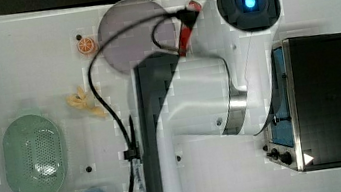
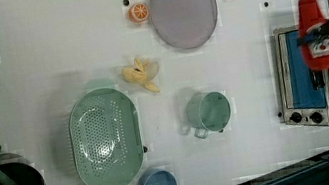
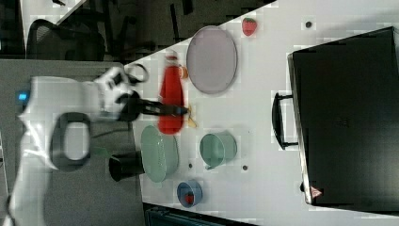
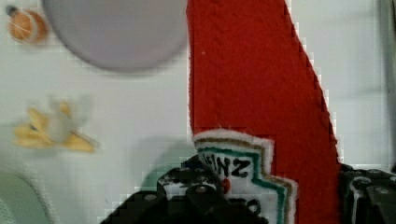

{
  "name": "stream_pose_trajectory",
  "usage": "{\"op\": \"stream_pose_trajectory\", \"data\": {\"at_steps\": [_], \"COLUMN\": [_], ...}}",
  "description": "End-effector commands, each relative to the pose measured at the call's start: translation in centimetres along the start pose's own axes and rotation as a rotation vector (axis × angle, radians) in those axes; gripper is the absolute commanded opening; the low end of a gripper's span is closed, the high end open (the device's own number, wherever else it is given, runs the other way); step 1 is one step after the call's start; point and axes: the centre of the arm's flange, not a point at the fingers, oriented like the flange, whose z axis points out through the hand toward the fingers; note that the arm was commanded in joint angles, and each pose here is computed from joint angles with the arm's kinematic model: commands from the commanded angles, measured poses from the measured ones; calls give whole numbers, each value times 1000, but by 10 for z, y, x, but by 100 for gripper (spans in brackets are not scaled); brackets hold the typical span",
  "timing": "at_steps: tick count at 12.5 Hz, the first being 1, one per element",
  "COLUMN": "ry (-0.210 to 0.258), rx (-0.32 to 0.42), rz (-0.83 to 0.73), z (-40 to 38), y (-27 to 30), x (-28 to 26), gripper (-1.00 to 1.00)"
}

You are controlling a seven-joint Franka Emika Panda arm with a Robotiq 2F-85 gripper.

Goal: Pick ketchup from plate and place it on table.

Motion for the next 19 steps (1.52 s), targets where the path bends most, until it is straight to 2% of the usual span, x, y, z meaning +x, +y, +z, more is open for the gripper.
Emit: {"op": "stream_pose_trajectory", "data": {"at_steps": [1, 6, 12, 14, 15, 18, 19], "ry": [-39, -21, -65, -46, -31, 17, 20], "rx": [-9, -13, -26, -24, -22, -13, -12], "rz": [55, 69, 76, 74, 74, 61, 57], "z": [44, 135, 216, 225, 224, 202, 192], "y": [10, 18, 23, 22, 22, 14, 12], "x": [-14, -22, -19, -15, -14, -8, -8], "gripper": [19, 19, 19, 19, 25, 89, 100]}}
